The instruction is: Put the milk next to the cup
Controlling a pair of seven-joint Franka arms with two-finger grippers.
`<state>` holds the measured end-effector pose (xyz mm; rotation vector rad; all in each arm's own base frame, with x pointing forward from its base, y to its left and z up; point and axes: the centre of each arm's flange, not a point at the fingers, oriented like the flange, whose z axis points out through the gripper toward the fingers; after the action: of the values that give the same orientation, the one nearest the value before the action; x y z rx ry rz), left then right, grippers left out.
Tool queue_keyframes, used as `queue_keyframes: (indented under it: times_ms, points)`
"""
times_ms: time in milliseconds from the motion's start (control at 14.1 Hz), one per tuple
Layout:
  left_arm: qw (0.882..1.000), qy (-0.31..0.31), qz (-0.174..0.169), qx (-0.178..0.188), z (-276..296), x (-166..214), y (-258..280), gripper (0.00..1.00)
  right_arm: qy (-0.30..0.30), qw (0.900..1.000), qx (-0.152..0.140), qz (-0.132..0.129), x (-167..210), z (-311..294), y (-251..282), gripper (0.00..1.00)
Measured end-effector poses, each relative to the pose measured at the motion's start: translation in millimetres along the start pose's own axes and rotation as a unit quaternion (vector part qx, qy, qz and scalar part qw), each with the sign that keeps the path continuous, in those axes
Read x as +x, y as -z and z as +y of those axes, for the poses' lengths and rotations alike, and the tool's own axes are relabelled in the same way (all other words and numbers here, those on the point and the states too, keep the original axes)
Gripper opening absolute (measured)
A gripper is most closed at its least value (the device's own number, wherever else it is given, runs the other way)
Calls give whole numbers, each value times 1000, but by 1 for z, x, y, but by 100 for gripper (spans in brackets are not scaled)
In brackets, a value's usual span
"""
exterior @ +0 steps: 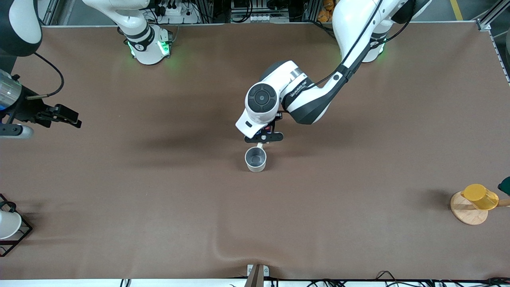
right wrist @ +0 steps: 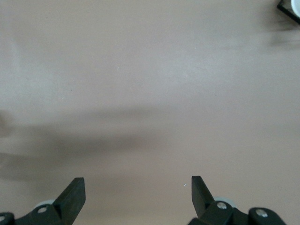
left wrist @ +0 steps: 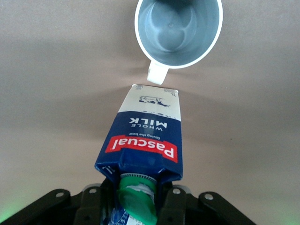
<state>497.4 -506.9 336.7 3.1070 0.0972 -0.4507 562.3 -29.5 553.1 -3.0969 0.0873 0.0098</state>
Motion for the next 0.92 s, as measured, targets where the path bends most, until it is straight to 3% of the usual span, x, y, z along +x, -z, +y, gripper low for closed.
queue_keyframes:
  times_ms: [497, 923]
  points:
    - [1000, 24, 3, -3, 5, -3, -1, 42, -1, 1000, 0, 28, 5, 1, 34, 100]
    - [1000, 21, 7, -10, 8, -3, 3, 99, 5, 1000, -14, 23, 13, -2, 26, 100]
